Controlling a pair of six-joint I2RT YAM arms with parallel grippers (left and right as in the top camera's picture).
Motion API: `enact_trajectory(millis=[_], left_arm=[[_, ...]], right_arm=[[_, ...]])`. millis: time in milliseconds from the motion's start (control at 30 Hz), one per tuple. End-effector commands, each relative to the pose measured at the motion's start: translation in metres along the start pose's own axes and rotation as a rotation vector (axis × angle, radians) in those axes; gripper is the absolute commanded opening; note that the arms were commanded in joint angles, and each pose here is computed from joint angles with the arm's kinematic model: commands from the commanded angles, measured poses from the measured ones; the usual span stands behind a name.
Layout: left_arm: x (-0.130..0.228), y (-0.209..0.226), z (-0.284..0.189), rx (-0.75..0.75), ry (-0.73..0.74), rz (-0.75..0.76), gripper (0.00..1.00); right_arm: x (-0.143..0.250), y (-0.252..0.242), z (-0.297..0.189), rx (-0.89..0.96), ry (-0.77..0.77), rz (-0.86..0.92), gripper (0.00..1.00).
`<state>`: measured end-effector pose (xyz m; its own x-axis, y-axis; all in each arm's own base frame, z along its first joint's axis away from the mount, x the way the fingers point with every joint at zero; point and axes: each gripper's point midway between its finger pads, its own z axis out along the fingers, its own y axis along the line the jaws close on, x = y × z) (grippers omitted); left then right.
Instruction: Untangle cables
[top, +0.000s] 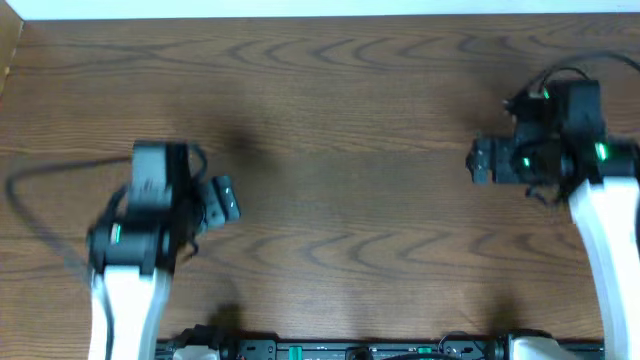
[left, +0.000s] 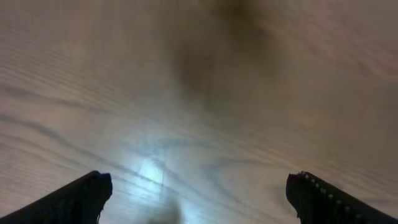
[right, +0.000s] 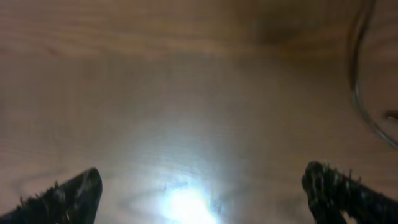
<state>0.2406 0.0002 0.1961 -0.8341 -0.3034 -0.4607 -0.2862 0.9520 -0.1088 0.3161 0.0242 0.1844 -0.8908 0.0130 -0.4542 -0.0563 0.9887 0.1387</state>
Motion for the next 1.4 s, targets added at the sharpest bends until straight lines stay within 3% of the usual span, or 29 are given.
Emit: enact_trajectory(millis=[0, 300, 733, 1067, 1233, 1367], left_arm=[[0.012, 0.007, -0.014, 0.041, -0.148, 0.018, 0.95], [0.031, 0.017, -0.059, 0.121, -0.371, -0.010, 0.95], [0.032, 0.017, -0.061, 0.123, -0.377, -0.010, 0.95], [0.032, 0.017, -0.061, 0.123, -0.377, -0.010, 0.95], [0.032, 0.017, -0.061, 0.123, -0.377, -0.010, 0.95], [0.032, 0.017, -0.061, 0.123, -0.377, -0.010, 0.95]], right_arm=[[0.009, -0.001, -0.029, 0.035, -0.170, -0.015, 0.99], [0.042, 0.007, -0.084, 0.032, -0.340, -0.037, 0.99], [0.077, 0.006, -0.081, 0.034, -0.224, -0.022, 0.99], [0.080, -0.002, -0.080, 0.084, -0.208, -0.054, 0.99], [0.068, -0.015, -0.092, 0.170, -0.291, -0.061, 0.99], [0.045, -0.011, -0.111, 0.173, -0.482, -0.089, 0.99]])
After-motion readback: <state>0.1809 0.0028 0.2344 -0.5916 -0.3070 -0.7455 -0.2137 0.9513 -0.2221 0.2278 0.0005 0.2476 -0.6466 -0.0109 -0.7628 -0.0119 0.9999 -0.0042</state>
